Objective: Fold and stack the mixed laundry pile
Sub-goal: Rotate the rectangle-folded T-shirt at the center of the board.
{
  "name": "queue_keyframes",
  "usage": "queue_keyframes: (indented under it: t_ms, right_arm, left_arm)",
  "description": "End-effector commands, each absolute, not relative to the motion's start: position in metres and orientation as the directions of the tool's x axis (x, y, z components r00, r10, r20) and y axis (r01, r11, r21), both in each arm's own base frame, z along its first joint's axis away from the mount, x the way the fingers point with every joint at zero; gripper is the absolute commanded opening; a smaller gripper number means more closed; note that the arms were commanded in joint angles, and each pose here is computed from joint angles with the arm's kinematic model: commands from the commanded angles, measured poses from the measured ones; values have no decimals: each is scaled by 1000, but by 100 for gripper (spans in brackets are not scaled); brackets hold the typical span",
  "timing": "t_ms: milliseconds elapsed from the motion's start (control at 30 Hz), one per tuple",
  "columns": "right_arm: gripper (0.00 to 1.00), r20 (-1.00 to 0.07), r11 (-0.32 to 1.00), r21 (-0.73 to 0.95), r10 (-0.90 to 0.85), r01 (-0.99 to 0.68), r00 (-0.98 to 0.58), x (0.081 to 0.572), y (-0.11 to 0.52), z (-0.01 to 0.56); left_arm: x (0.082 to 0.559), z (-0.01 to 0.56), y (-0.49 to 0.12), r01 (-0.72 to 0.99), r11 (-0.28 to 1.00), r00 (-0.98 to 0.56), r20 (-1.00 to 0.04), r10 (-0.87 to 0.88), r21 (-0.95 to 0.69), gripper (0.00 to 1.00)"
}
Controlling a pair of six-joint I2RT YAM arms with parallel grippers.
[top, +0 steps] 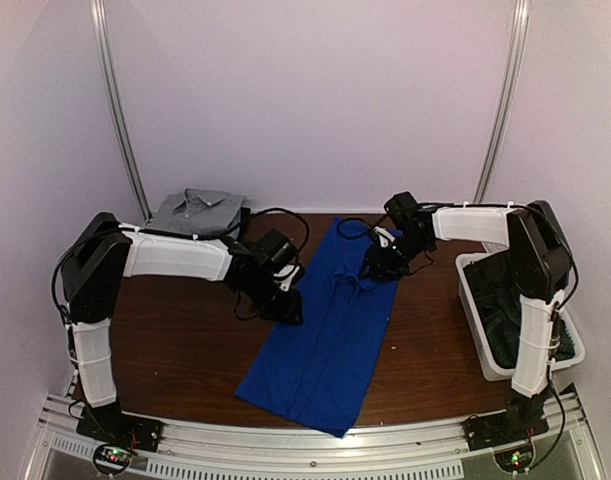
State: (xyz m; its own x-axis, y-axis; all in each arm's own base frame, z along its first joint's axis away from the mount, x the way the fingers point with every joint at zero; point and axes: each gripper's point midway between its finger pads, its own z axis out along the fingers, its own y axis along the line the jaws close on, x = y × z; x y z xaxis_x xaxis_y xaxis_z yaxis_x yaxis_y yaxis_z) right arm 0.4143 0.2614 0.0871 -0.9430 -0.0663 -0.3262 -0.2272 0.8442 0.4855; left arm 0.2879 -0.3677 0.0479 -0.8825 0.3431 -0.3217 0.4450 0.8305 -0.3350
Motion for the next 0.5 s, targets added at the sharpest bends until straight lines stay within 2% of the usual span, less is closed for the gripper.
queue_keyframes:
  t_ms: [0, 167, 300, 467]
  right_arm:
    - [44, -274, 883, 441, -34, -157, -961, 419, 249, 43]
    - [43, -247, 901, 395, -82, -178, -965, 438, 252, 9]
    - [43, -263, 903, 379, -102, -200, -959, 471, 262, -8]
    - [43, -322, 885, 408, -91, -224, -943, 523, 276, 5]
  left_arm:
    - [280, 34, -361, 452, 833, -880, -310, 359, -319, 41]
    - [243, 6, -346, 430, 845, -900, -225, 373, -318, 40]
    - [225, 0, -348, 378, 845, -925, -192, 327, -379, 40]
    - [251, 2, -353, 330, 868, -939, -220, 264, -370, 40]
